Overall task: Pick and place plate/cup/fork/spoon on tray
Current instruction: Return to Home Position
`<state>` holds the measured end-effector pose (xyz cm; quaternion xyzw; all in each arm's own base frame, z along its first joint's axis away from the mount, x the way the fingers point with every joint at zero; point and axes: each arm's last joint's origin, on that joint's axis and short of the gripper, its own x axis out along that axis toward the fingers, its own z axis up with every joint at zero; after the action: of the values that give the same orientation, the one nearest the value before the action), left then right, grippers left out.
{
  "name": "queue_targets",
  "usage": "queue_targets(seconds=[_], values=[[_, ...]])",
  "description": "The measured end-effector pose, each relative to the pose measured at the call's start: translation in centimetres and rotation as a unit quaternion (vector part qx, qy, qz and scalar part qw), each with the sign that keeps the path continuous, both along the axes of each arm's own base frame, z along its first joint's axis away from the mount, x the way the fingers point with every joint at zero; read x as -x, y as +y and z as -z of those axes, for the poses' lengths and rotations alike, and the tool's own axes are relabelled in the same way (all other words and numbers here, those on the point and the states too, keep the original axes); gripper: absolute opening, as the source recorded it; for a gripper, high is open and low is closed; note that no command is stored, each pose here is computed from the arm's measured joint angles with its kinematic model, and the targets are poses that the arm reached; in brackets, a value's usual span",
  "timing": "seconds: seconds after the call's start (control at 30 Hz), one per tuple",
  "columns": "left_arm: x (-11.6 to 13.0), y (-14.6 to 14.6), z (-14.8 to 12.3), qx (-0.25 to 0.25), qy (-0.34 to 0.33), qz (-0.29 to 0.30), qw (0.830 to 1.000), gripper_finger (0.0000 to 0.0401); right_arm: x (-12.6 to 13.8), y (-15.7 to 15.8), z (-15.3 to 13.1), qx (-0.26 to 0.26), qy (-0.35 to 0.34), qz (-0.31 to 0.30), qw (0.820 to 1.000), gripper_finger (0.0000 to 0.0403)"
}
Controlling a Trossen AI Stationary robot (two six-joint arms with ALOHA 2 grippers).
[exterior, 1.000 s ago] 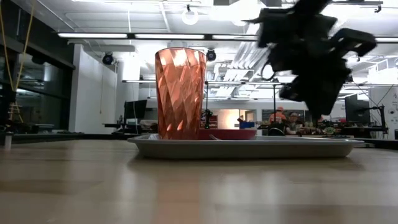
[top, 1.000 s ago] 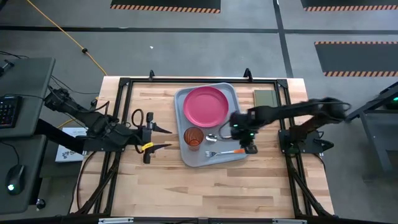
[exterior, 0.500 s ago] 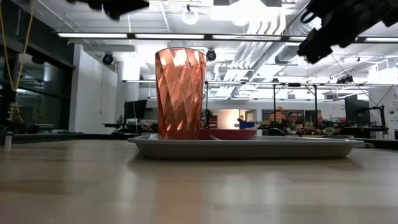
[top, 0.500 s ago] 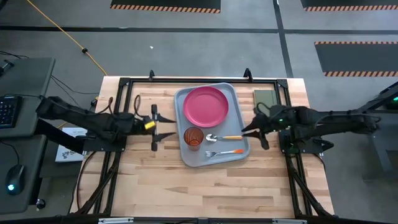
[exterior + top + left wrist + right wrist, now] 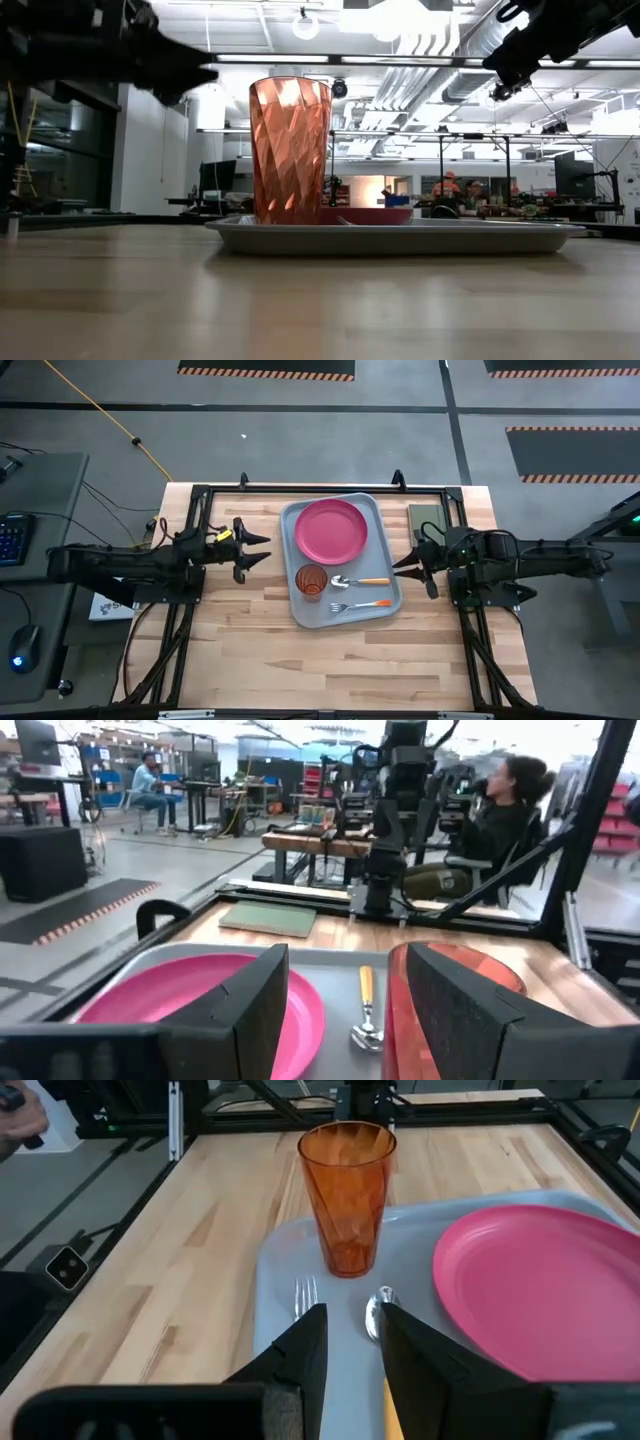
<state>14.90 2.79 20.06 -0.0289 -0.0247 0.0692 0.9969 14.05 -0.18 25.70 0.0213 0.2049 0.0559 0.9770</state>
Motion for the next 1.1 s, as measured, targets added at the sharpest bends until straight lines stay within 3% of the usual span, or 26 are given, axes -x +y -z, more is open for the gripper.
queue_targets(seconds=[0.4,0.6,0.8,1.1], values=[[1.5,0.3,2.5,0.02,-0.026,-0.002,0.999,0.0184,0.0,-0.1,0.0,0.006,0.0,0.014,1.0,0.0087],[2.4,0.7,1.6,-0.03,-0.056,-0.017,0.998,0.0116,0.0,-0.1,0.0,0.007,0.0,0.025,1.0,0.0087],[3.4,1.8,2.2,-0.002,-0.019,-0.02,1.0,0.0012,0.0,-0.1,0.0,-0.015,0.002,0.025,1.0,0.0087],[3.5,0.7,3.5,0.053,0.035,0.036,0.997,0.0001,0.5,-0.1,0.1,-0.015,0.009,0.023,1.0,0.0087]])
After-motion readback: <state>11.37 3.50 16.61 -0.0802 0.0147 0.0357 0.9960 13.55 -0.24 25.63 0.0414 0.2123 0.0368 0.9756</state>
